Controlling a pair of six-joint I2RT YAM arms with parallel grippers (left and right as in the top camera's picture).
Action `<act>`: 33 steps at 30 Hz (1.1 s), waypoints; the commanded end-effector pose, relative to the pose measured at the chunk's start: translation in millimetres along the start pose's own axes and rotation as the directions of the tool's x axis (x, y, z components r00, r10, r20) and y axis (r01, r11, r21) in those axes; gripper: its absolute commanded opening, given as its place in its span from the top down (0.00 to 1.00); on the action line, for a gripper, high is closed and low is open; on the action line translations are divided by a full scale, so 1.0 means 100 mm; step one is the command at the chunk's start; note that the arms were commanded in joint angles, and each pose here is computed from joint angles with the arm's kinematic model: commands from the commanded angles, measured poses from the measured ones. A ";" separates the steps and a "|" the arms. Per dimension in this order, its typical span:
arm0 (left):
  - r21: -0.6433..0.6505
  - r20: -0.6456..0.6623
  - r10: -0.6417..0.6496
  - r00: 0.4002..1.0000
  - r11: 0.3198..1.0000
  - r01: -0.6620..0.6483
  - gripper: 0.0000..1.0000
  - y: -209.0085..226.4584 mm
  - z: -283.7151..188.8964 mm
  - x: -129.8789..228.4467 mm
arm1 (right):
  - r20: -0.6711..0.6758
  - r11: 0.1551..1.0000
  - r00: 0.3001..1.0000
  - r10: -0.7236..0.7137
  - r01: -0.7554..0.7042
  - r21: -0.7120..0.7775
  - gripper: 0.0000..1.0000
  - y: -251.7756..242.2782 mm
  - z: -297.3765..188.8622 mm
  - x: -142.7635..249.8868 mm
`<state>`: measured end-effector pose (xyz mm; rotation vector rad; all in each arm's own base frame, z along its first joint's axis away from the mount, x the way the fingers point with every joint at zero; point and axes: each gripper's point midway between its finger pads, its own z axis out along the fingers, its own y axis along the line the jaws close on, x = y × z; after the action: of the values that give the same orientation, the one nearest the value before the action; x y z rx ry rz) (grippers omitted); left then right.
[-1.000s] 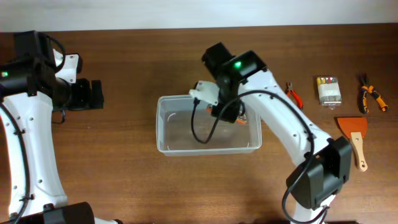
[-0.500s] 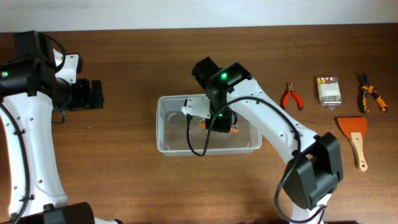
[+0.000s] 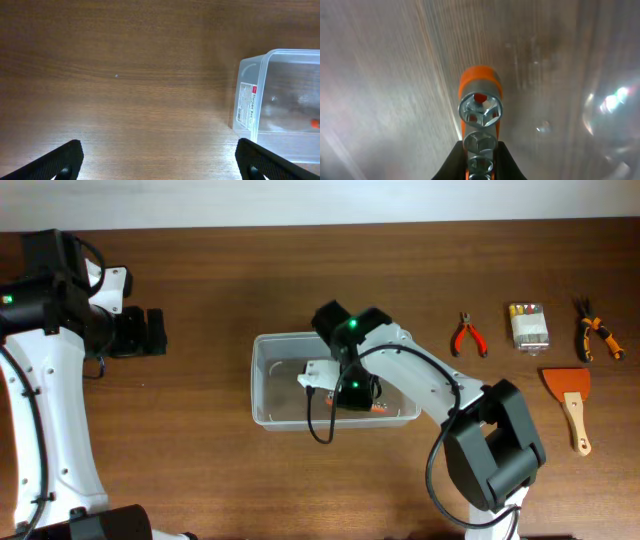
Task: Pack container
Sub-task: 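Lift the socket strip and carry it over the container, then lower the socket strip into the container and open the right gripper, then move the right gripper back toward the red-handled pliers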
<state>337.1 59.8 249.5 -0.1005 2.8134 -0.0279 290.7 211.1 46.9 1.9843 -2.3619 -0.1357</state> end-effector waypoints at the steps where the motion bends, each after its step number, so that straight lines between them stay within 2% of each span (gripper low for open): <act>1: 0.014 0.007 -0.009 1.000 1.000 0.009 0.01 -0.03 -0.01 -0.03 | 0.000 1.000 1.000 -0.007 0.007 -0.030 0.89 0.08 0.13 0.02; 8: 0.014 0.008 -0.009 1.000 1.000 0.009 0.01 -0.03 -0.01 -0.03 | 0.007 1.000 1.000 0.004 -0.004 -0.022 0.76 0.07 0.17 0.01; 10: 0.014 0.007 -0.009 1.000 1.000 0.009 0.01 -0.03 -0.01 -0.03 | 0.011 1.000 1.000 0.009 -0.008 -0.017 0.64 0.05 0.17 0.00; 12: 0.014 0.007 -0.009 1.000 1.000 0.009 0.01 -0.03 -0.01 -0.03 | 0.017 1.000 1.000 0.018 -0.018 -0.011 0.59 0.04 0.17 -0.01; 16: 0.014 0.007 -0.009 1.000 1.000 0.009 0.01 -0.03 -0.01 -0.03 | 0.036 0.998 0.997 0.061 -0.062 0.013 0.39 -0.03 0.12 -0.07; 17: 0.014 0.007 -0.009 1.000 1.000 0.009 0.01 -0.03 -0.01 -0.03 | 0.045 0.996 0.995 0.086 -0.087 0.028 0.28 -0.07 0.07 -0.10; 20: 0.015 0.007 -0.009 1.000 1.000 0.009 0.01 -0.03 -0.01 -0.03 | 0.078 0.980 0.983 0.166 -0.174 0.099 0.15 -0.26 -0.23 -0.22; 22: 0.014 0.007 -0.009 1.000 1.000 0.009 0.01 -0.03 -0.01 -0.03 | 0.109 0.956 0.968 0.225 -0.241 0.168 0.01 -0.42 -0.52 -0.28; 25: 0.014 0.008 -0.009 1.000 1.000 0.009 0.01 -0.03 -0.01 -0.03 | 0.182 0.900 0.934 0.309 -0.349 0.263 0.01 -0.67 -1.03 -0.31; 26: 0.014 0.007 -0.009 1.000 1.000 0.009 0.01 -0.03 -0.01 -0.03 | 0.250 0.857 0.901 0.354 -0.420 0.300 0.01 -0.82 -1.37 -0.29; 28: 0.014 0.007 -0.009 1.000 1.000 0.009 0.01 -0.03 -0.01 -0.03 | 0.326 0.814 0.862 0.389 -0.487 0.317 0.01 -0.96 -1.73 -0.22; 33: 0.014 0.007 -0.009 1.000 1.000 0.009 0.01 -0.03 -0.01 -0.03 | 0.452 0.684 0.739 0.500 -0.657 0.317 0.01 -1.22 -2.45 0.32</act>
<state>336.7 59.1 249.4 -0.1000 2.8152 -0.0327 411.7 200.5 237.1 1.5399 -3.1978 0.0872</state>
